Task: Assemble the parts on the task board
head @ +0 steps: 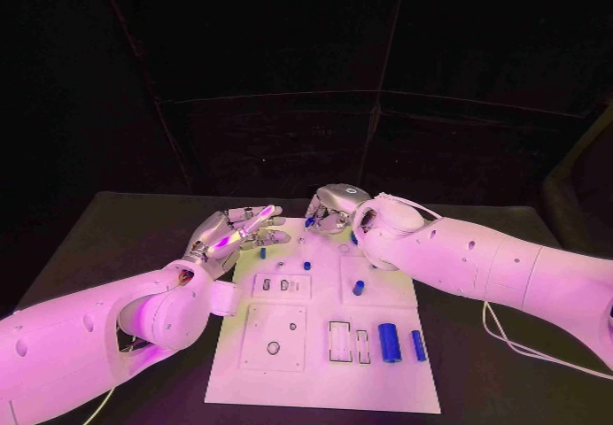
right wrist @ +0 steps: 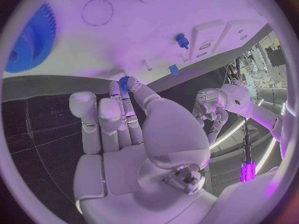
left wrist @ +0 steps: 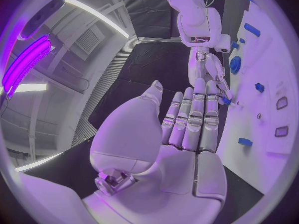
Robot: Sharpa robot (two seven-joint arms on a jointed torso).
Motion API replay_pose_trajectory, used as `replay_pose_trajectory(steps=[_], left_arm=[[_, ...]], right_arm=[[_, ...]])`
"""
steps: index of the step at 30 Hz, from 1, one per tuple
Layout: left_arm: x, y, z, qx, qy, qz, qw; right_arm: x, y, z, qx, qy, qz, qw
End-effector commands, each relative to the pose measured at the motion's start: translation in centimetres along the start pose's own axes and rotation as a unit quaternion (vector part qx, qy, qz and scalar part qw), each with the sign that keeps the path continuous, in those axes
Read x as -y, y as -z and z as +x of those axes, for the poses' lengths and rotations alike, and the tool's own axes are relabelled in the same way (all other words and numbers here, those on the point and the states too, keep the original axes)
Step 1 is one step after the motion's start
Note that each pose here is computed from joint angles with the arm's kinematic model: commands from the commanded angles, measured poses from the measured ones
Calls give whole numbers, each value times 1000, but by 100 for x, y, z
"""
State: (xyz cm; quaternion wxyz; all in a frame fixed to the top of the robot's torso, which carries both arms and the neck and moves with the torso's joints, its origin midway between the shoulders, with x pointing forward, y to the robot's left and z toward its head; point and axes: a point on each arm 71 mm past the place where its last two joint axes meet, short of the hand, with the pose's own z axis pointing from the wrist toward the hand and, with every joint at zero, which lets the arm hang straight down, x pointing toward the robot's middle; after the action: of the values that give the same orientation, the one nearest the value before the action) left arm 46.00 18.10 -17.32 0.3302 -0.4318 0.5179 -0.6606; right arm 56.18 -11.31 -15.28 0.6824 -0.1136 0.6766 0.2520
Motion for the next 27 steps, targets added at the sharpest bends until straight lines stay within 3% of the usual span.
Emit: replay_pose_trajectory(steps=[1,10,27], left_arm=[[7,-9,21,-8,1,0,1000],[3,-11,22,-7,1,-2,1000],[0,-15,12,-5,0,-3,1000]], right_arm=[[-8,-18,2,-10,8,-1,1000],[-15,-33,28,-24,12,-2,1000],[-31,-30,30,-25,12,-5,1000]])
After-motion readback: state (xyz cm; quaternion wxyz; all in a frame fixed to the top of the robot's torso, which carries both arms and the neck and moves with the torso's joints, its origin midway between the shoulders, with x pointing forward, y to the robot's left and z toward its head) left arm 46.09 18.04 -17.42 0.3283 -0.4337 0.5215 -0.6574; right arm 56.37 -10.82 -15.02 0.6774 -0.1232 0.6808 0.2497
